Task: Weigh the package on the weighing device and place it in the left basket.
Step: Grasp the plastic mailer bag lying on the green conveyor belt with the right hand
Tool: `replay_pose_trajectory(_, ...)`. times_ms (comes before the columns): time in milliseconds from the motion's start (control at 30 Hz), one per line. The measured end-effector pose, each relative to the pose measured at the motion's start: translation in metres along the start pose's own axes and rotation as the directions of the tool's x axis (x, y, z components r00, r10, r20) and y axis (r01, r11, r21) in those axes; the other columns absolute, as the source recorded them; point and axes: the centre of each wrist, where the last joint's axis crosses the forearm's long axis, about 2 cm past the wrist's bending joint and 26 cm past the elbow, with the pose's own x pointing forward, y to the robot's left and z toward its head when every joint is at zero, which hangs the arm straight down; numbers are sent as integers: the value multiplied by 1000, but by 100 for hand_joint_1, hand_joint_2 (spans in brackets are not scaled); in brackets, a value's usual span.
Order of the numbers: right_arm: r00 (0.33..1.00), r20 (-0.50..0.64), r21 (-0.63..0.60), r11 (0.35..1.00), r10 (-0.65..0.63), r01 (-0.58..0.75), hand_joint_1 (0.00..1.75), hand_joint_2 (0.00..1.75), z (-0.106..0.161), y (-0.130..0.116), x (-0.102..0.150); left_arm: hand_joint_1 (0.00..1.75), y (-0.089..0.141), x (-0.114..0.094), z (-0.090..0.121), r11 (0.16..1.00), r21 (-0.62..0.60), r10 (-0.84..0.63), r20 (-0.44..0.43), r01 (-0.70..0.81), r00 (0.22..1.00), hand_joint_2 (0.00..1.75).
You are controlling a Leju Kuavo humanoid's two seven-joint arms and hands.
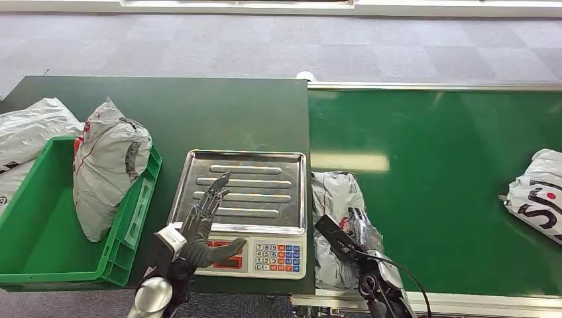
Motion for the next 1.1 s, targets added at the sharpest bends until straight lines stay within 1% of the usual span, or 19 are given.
replay_pose_trajectory(100,1000,-2,18,1000,14,-14,175,175,-2,2,2,0,0,0,0,1000,1,0,0,0,1000,175)
replay_pose_trajectory(467,999,10,36,999,40,-41,175,175,-8,-3,9,0,0,0,0,1000,6,-2,0,2,1000,175)
replay_pose_trajectory(700,999,36,57,998,24,-26,175,175,-10,-3,10,0,0,0,0,1000,11,-4,-4,4,1000,175)
replay_pose_trajectory(900,992,104,26,997,-74,72,175,175,-7,1,8,0,0,2,5,1000,26,-5,-3,5,1000,175)
replay_pose_trajectory(1000,965,172,22,980,-197,196,175,175,-3,4,5,0,0,3,11,999,37,-6,-5,6,1000,175)
replay_pose_trajectory(1100,905,256,5,936,-341,352,175,175,4,7,0,0,1,4,15,999,48,-6,-7,6,1000,175)
